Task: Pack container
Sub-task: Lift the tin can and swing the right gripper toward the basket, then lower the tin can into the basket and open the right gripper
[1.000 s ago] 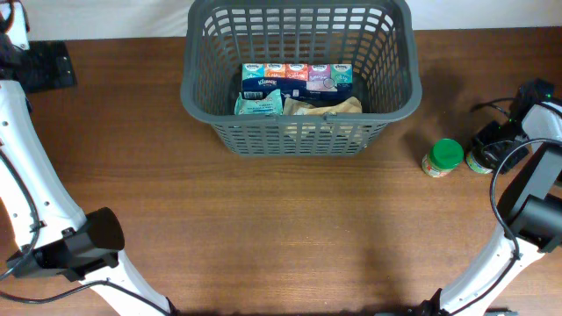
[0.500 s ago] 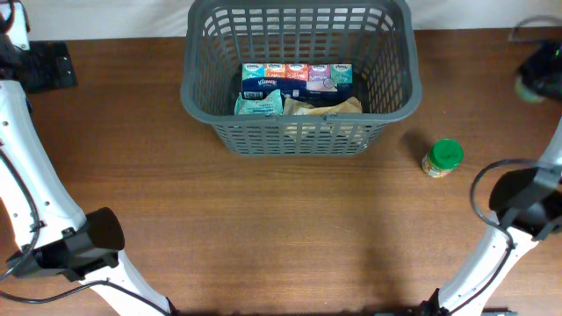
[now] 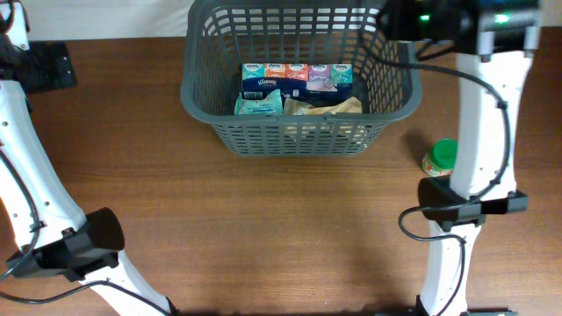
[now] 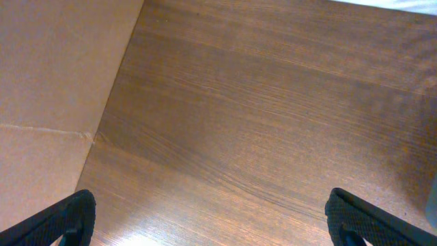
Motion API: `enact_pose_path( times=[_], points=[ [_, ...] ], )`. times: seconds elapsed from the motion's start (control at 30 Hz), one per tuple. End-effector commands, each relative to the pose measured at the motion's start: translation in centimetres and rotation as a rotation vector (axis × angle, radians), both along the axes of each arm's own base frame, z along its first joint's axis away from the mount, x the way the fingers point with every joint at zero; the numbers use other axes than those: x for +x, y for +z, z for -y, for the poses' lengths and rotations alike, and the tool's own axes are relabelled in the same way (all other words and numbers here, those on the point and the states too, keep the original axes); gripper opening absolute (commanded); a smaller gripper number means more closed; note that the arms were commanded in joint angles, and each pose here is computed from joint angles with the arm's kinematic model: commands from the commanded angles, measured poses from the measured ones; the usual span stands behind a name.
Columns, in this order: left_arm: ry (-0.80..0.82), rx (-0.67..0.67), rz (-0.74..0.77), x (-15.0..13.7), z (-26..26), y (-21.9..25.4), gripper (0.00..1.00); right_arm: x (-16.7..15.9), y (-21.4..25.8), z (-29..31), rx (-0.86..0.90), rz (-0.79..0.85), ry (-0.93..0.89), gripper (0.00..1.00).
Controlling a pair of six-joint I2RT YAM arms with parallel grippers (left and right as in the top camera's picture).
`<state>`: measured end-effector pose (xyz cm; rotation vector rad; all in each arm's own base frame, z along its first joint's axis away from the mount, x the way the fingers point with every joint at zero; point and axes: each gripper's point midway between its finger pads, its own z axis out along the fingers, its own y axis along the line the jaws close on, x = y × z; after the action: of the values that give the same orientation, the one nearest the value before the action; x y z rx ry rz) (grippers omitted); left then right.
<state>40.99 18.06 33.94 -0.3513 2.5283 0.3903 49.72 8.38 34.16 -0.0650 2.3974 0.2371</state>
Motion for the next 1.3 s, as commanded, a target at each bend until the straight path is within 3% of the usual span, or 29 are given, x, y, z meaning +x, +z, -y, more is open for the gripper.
enact_pose_path(
  times=[0.0,0.27,0.43,0.47,0.53,0.57,0.6,0.73,0.83,0.9,1.03,1.27],
  points=[
    [0.014,-0.010,0.007,0.0,-0.1,0.0,0.99,-0.1,-1.8,-2.9,-0.016,-0.045,0.072,0.04],
    [0.014,-0.010,0.007,0.0,-0.1,0.0,0.99,-0.1,-14.7,-7.2,0.007,-0.346,0.174,0.04],
    [0.014,-0.010,0.007,0.0,-0.1,0.0,0.99,-0.6,-20.2,-7.5,-0.007,-0.430,0.178,0.04],
    [0.014,-0.010,0.007,0.0,-0.1,0.0,0.99,-0.8,-21.4,-7.5,-0.011,-0.450,0.177,0.14],
    [0.014,-0.010,0.007,0.0,-0.1,0.0,0.99,-1.2,-22.2,-7.4,-0.014,-0.470,0.176,0.52],
    [0.014,-0.010,0.007,0.0,-0.1,0.0,0.99,-1.2,-22.5,-7.4,-0.014,-0.475,0.176,0.61],
    [0.014,-0.010,0.007,0.0,-0.1,0.0,0.99,-1.0,-22.3,-7.4,-0.013,-0.465,0.177,0.64],
    [0.014,-0.010,0.007,0.0,-0.1,0.0,0.99,0.0,-18.5,-6.9,-0.017,-0.382,0.196,0.78],
    [0.014,-0.010,0.007,0.0,-0.1,0.0,0.99,1.2,-10.2,-6.0,-0.032,-0.191,0.203,0.96],
    [0.014,-0.010,0.007,0.0,-0.1,0.0,0.99,1.2,-5.8,-5.7,-0.037,-0.084,0.218,1.00],
    [0.014,-0.010,0.007,0.0,-0.1,0.0,0.99,-0.4,1.1,0.0,-0.146,0.054,0.064,0.98],
    [0.014,-0.010,0.007,0.0,-0.1,0.0,0.99,-3.8,4.6,15.4,-0.100,0.065,-0.314,0.90]
  ],
)
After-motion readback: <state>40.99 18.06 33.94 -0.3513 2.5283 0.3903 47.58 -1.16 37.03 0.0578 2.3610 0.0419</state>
